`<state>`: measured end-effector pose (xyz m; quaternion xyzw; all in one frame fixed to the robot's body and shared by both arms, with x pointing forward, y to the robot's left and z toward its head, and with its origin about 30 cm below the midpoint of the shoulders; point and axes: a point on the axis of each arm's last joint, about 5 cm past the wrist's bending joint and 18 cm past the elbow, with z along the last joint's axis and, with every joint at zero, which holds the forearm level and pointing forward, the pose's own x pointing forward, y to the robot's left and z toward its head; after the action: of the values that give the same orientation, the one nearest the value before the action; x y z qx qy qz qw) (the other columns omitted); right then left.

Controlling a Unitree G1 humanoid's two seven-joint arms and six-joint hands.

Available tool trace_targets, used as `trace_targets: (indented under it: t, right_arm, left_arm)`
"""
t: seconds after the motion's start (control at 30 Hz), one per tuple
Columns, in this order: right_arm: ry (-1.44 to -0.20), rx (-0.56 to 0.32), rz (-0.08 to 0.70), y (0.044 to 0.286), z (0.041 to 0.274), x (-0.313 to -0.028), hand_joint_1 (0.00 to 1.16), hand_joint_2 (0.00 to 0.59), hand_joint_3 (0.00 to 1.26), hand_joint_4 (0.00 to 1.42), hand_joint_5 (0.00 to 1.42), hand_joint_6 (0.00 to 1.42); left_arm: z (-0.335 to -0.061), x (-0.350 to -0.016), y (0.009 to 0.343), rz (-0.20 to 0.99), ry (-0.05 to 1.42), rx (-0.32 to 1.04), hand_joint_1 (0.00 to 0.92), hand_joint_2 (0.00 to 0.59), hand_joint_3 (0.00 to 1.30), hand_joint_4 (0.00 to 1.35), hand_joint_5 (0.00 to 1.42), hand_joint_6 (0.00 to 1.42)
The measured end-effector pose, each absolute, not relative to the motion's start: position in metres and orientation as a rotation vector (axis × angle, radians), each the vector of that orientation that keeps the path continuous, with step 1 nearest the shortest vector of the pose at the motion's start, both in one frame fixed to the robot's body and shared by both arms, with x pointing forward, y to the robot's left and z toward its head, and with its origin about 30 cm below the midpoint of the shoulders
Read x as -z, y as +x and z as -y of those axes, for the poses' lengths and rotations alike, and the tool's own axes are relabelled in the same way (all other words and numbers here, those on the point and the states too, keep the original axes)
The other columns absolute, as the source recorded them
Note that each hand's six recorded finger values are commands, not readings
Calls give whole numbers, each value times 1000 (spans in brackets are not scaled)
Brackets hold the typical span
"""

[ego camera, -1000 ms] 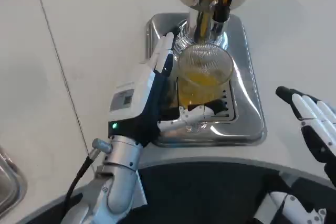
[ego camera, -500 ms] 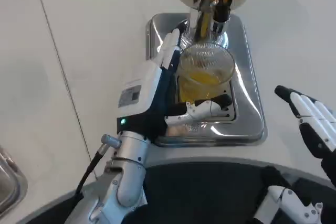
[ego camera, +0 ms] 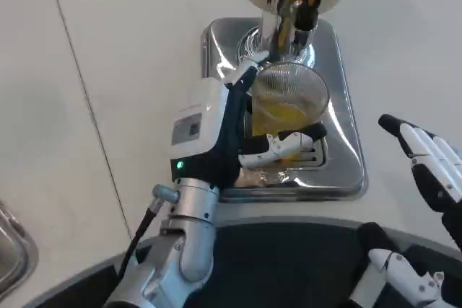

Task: Grasp the cup under the faucet to collect the drink, then remove the cup.

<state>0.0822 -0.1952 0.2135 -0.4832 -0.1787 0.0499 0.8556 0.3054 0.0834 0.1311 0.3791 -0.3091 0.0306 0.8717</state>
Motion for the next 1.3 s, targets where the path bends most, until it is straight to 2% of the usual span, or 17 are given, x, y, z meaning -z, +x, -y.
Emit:
trace_targets:
  t: [0.07, 0.27, 0.4, 0.6, 0.8, 1.3]
  right_arm:
    - [-1013, -97, 366, 83, 196, -214, 274, 436, 0, 0, 0, 0]
    - [-1014, -80, 350, 82, 198, -215, 270, 442, 0, 0, 0, 0]
    - [-1017, -78, 337, 81, 199, -216, 269, 444, 0, 0, 0, 0]
    - [-1012, -75, 317, 82, 200, -217, 269, 447, 0, 0, 0, 0]
    - [-999, -87, 332, 86, 198, -218, 278, 450, 0, 0, 0, 0]
    - [-970, -129, 344, 92, 193, -215, 293, 453, 0, 0, 0, 1]
  left_arm:
    - [-77, -130, 304, 653, 778, -92, 603, 70, 929, 1126, 1399, 1424]
    - [-70, -126, 300, 669, 774, -108, 617, 47, 1050, 1240, 1424, 1424]
    - [-65, -124, 297, 651, 729, -118, 642, 2, 1078, 1205, 1409, 1424]
    - [-66, -128, 297, 624, 674, -164, 720, 0, 1099, 1164, 1365, 1424]
    - [-73, -130, 294, 595, 635, -184, 744, 0, 1114, 1140, 1338, 1424]
    - [-106, -133, 289, 588, 692, -250, 798, 0, 1126, 1094, 1294, 1424]
